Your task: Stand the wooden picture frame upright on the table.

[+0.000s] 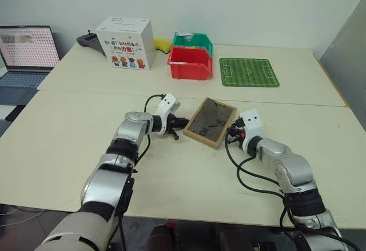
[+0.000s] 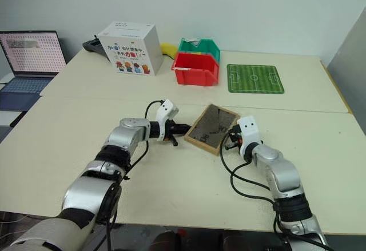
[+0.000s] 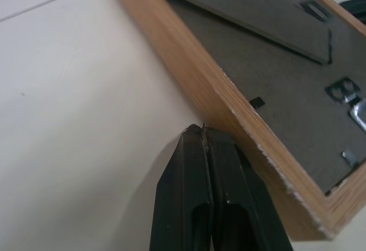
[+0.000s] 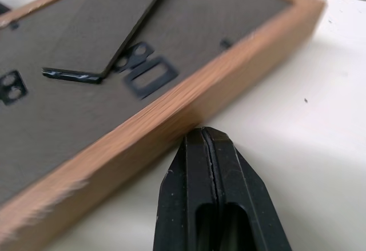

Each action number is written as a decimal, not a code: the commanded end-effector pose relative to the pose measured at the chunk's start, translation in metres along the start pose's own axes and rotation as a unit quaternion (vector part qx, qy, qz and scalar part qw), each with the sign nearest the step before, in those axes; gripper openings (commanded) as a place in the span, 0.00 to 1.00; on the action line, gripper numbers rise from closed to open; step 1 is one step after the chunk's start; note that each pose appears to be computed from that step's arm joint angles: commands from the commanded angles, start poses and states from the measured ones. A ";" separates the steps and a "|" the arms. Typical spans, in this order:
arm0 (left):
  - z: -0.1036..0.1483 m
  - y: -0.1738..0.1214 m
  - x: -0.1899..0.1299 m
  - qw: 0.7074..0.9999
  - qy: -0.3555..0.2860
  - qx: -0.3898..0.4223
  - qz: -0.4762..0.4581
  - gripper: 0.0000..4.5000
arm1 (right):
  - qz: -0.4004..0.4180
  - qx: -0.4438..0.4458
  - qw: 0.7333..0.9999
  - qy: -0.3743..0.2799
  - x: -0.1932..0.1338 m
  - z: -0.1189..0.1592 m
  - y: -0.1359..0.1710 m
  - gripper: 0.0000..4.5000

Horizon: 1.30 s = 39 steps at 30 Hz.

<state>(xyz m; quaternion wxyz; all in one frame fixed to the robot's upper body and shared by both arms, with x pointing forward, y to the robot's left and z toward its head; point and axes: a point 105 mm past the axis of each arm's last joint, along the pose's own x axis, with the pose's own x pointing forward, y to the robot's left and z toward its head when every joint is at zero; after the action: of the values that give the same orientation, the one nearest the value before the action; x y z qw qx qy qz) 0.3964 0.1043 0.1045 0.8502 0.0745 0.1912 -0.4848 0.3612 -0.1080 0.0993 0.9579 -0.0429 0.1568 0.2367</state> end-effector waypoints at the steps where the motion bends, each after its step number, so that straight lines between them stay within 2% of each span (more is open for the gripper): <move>1: 0.011 -0.024 -0.006 0.999 -0.019 0.009 -0.028 0.00 | 0.054 -0.019 0.997 -0.042 0.000 0.023 0.022 0.00; 6: 0.005 -0.039 -0.023 1.000 -0.026 -0.012 -0.003 0.00 | 0.144 -0.040 0.988 -0.024 -0.003 0.014 0.052 0.00; 11: 0.001 -0.059 -0.042 0.999 -0.028 -0.028 0.007 0.00 | 0.190 -0.096 0.977 0.010 -0.013 -0.001 0.060 0.00; 16: -0.015 -0.073 -0.072 0.999 0.003 -0.035 0.016 0.00 | 0.175 -0.161 0.970 0.056 -0.031 -0.016 0.033 0.00; 21: -0.023 -0.051 -0.090 0.998 0.035 -0.025 0.050 0.00 | 0.122 -0.196 0.969 0.089 -0.041 -0.018 -0.013 0.00; 25: -0.014 -0.033 -0.082 0.997 0.032 -0.004 0.064 0.00 | 0.100 -0.203 0.970 0.082 -0.037 -0.009 -0.025 0.00; 29: -0.001 -0.021 -0.059 0.998 0.012 0.006 0.065 0.00 | 0.100 -0.186 0.976 0.060 -0.024 0.000 -0.013 0.00; 34: 0.003 -0.025 -0.033 0.999 0.006 0.018 0.042 0.00 | 0.113 -0.170 0.978 0.041 -0.015 0.004 0.009 0.00; 39: 0.001 -0.032 -0.034 0.999 0.006 0.019 0.031 0.00 | 0.125 -0.175 0.976 0.036 -0.012 0.004 0.023 0.00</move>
<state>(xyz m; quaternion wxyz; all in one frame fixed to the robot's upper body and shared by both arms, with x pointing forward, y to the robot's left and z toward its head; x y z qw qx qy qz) 0.3562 0.1176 0.1099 0.8635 0.0886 0.2059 -0.4518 0.3445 -0.1047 0.0986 0.8969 -0.1933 0.1698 0.3596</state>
